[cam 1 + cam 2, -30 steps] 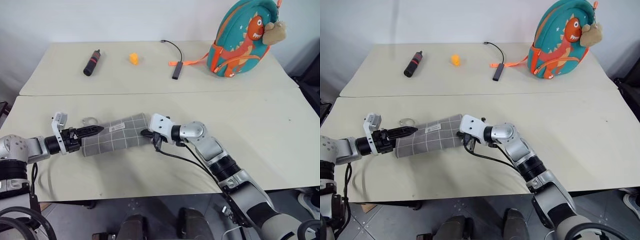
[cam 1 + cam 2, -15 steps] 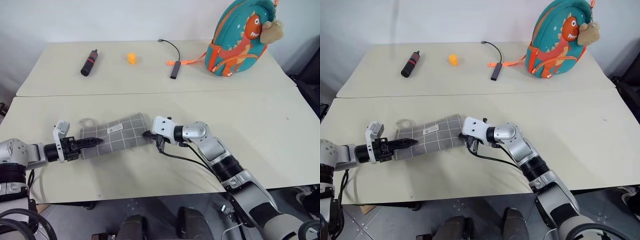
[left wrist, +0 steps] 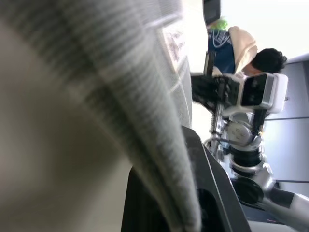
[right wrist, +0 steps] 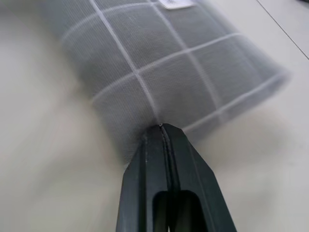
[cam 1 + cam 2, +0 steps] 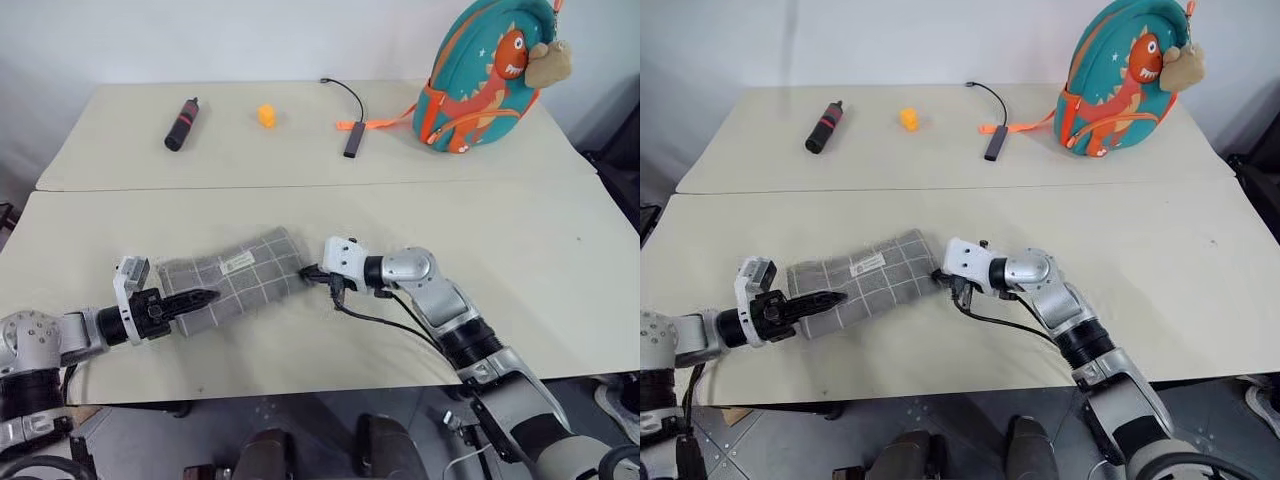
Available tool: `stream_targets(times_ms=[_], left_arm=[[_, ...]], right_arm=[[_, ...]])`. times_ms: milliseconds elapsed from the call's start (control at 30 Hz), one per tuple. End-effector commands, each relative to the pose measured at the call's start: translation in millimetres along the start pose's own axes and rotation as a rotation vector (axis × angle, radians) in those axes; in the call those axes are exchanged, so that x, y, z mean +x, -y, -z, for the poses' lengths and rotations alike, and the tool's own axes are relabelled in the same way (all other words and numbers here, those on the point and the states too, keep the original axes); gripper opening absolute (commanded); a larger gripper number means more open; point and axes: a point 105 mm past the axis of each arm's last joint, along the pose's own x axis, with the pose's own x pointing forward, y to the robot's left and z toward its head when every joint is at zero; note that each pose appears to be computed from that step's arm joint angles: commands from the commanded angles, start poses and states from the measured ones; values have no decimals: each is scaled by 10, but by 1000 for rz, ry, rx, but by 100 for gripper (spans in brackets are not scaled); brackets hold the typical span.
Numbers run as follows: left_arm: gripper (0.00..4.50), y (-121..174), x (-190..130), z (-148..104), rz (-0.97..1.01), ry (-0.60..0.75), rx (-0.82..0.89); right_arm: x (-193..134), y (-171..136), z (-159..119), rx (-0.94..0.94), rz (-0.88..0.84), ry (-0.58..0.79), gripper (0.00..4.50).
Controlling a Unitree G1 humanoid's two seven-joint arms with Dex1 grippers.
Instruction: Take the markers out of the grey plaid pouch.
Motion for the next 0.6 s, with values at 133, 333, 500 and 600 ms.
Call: stream_targets(times_ms=[133,333,500,600], left_arm=[[0,345,79,-289,56,203,549],[0,502,340,-73,151,165,823],[0,442,561,11,150,145,1000],[0,438,724,56,167,147,1122]], right_arm=[[-574,124,-136,115,47,84,58],[-1477,274,186,253,132,-38,246],[-1833,294,213,307,154,-57,426],[-1968,293,109,377,156,-6,446]])
